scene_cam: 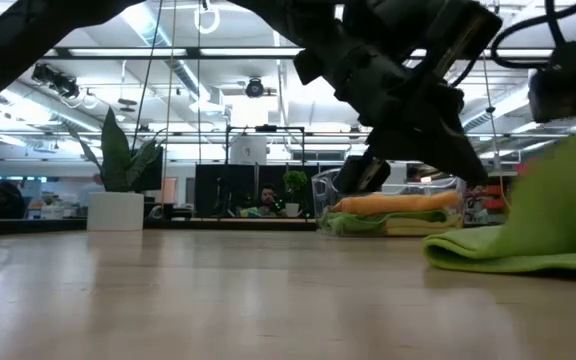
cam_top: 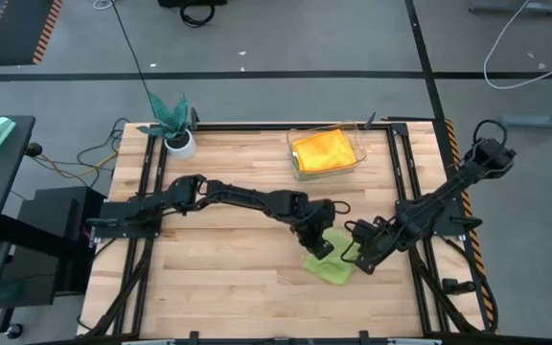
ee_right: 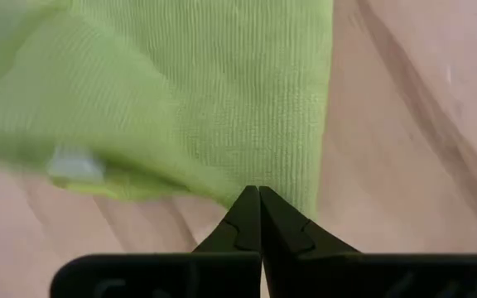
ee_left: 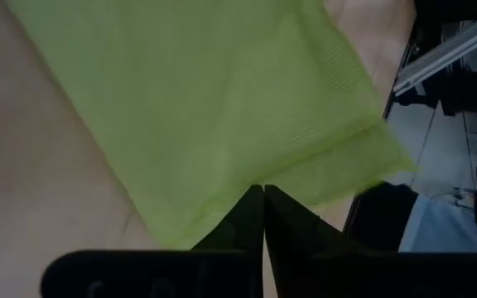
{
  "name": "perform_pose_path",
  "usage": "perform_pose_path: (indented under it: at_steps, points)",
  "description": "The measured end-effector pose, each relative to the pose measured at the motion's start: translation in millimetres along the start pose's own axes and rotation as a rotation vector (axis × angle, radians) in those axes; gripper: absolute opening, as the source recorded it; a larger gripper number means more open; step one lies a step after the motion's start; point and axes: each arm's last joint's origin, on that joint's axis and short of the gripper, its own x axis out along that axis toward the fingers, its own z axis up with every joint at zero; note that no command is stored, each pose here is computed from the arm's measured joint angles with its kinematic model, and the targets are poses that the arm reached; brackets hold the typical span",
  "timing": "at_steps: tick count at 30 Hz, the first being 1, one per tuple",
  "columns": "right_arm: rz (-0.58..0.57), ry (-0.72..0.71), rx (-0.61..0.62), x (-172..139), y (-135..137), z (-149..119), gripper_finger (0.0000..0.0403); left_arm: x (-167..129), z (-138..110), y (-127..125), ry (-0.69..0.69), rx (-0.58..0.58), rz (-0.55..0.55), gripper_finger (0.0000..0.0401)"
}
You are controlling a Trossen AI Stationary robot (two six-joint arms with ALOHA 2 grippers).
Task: Fold microfiber towels
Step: Fold the light green towel, then stack the light green towel on top of the orange towel in the transparent bin
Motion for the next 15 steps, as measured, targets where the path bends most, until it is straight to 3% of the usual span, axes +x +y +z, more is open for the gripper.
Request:
perform_pose_path:
  at_steps: [8, 15]
  points:
    - [0.035, 0.006, -0.001, -3, 1, -12, 0.0001, 4, -2, -9, -0.029, -0.011, -0.039, 0.0017]
    - [0.149, -0.115, 0.026, -32, 9, -3, 0.0006, -1, 6, -4, -0.06, -0.027, -0.04, 0.0012]
